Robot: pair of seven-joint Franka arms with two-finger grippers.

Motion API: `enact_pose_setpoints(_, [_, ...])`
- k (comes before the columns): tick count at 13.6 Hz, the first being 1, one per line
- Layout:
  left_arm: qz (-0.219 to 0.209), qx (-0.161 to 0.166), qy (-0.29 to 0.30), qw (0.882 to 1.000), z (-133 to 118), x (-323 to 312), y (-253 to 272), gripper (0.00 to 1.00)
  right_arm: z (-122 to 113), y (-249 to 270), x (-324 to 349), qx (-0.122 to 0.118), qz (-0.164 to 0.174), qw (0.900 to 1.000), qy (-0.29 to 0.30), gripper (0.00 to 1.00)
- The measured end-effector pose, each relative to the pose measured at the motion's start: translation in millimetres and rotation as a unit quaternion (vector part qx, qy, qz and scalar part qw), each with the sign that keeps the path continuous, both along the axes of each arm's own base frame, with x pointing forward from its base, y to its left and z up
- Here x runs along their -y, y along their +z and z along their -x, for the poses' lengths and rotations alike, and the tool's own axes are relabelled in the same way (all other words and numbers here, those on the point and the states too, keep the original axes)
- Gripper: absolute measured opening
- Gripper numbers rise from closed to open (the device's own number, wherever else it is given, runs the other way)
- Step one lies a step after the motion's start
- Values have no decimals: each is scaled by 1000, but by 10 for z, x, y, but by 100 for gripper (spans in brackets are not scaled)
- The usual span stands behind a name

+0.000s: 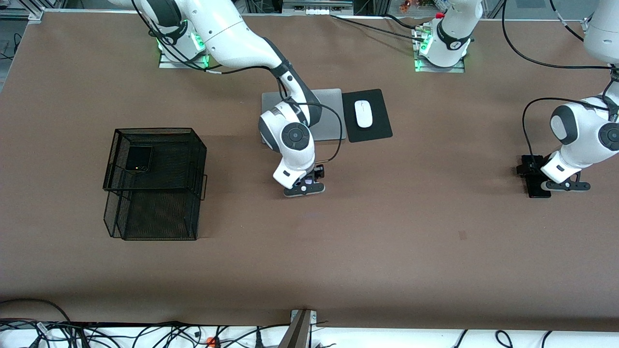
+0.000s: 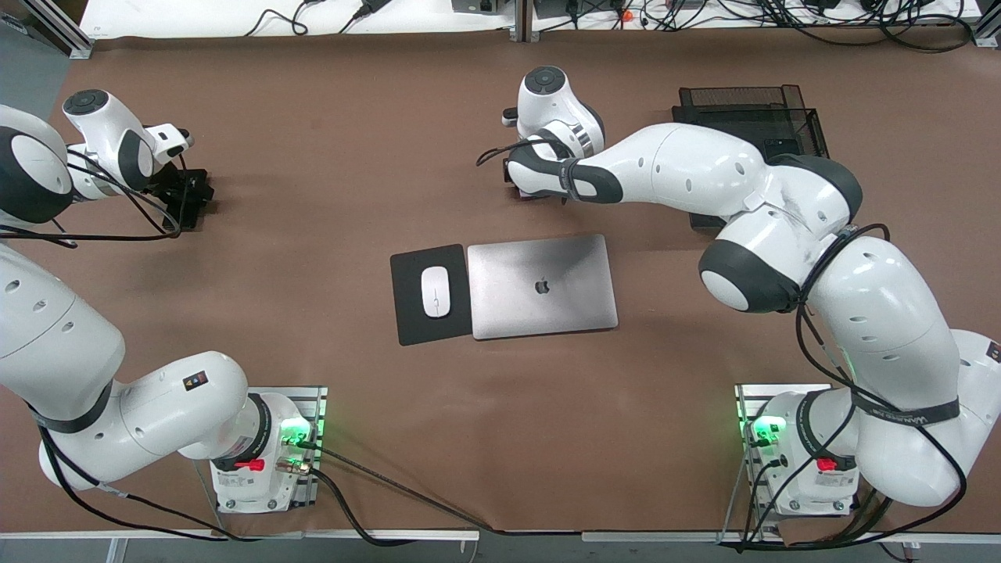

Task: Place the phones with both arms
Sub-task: 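Grasp the black bar phone with the left gripper while the right carries white phone, then lower the white flip phone into the basket and open the right gripper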

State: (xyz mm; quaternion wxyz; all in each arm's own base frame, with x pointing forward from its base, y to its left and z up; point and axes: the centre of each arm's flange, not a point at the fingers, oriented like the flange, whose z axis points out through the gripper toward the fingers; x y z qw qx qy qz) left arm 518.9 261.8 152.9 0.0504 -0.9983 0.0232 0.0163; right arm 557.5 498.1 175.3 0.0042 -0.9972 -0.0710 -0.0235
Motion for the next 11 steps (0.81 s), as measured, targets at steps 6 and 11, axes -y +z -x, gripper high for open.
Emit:
enact_pose_setpoints(6, [1,5,-1,1000,21,-50,-49,93,-675,1873,1174,0,60,997,-54,85])
enact_pose_setpoints(11, [-1,9,4,1000,21,-110,-26,53,-906,2718,3000,-59,106,992,-41,85])
